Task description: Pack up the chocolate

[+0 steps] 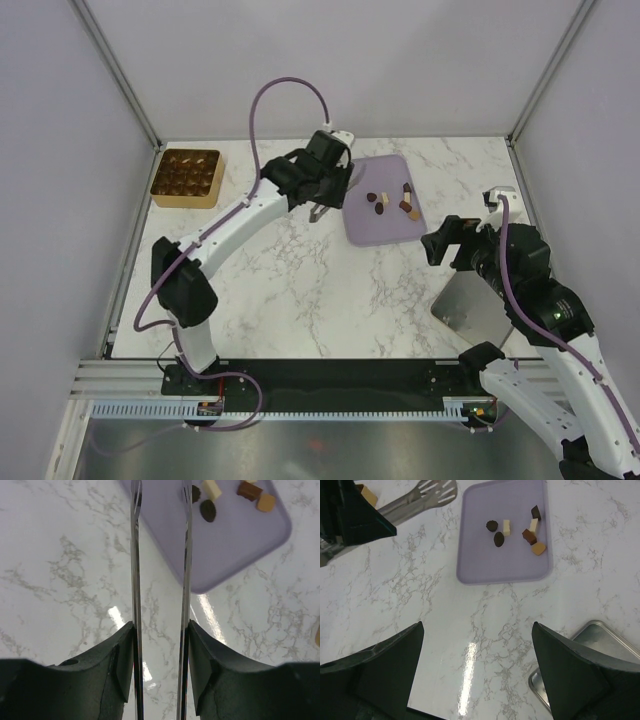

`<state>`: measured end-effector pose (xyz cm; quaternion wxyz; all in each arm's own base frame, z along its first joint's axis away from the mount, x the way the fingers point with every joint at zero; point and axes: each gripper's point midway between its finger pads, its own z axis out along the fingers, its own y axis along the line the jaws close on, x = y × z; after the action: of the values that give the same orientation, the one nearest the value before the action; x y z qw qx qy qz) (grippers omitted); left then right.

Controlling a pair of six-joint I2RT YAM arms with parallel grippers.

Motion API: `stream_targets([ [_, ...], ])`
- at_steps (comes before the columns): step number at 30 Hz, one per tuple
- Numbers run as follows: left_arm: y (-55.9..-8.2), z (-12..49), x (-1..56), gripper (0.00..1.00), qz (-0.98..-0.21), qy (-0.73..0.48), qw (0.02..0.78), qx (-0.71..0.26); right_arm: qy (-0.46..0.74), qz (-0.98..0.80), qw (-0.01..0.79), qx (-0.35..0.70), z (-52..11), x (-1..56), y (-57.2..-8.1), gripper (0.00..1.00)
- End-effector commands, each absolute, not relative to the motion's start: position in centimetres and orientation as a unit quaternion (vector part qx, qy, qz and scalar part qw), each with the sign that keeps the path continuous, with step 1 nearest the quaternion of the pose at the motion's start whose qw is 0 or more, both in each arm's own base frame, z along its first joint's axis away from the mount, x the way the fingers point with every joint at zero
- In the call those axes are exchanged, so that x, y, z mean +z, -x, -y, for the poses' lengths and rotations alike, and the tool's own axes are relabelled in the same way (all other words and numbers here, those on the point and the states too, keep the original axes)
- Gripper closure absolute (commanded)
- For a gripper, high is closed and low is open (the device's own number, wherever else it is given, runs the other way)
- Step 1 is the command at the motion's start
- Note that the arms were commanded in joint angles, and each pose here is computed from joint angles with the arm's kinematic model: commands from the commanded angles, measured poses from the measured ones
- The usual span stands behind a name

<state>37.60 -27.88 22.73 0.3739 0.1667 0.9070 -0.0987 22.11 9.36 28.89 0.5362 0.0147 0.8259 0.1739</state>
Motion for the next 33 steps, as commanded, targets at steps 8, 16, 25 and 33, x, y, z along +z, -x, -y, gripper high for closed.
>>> stream_targets([
  [8, -37.5, 37.1, 18.4, 0.49, -0.899, -0.216, 0.364, -0.110, -0.019, -0.811, 0.561, 0.166, -8.6, 31.0, -22.0, 0.02],
  [16, -37.3, 38.3, 14.5, 0.49, -0.909, -0.222, 0.342, -0.086, -0.016, -0.811, 0.563, 0.157, -8.4, 30.9, -22.1, 0.02],
  [25, -37.2, 38.8, 12.6, 0.50, -0.914, -0.226, 0.325, -0.087, -0.016, -0.812, 0.563, 0.150, -8.2, 30.5, -22.1, 0.02],
  [33, -37.0, 39.0, 12.0, 0.56, -0.915, -0.232, 0.317, -0.088, -0.017, -0.812, 0.564, 0.149, -8.1, 30.4, -22.1, 0.02],
])
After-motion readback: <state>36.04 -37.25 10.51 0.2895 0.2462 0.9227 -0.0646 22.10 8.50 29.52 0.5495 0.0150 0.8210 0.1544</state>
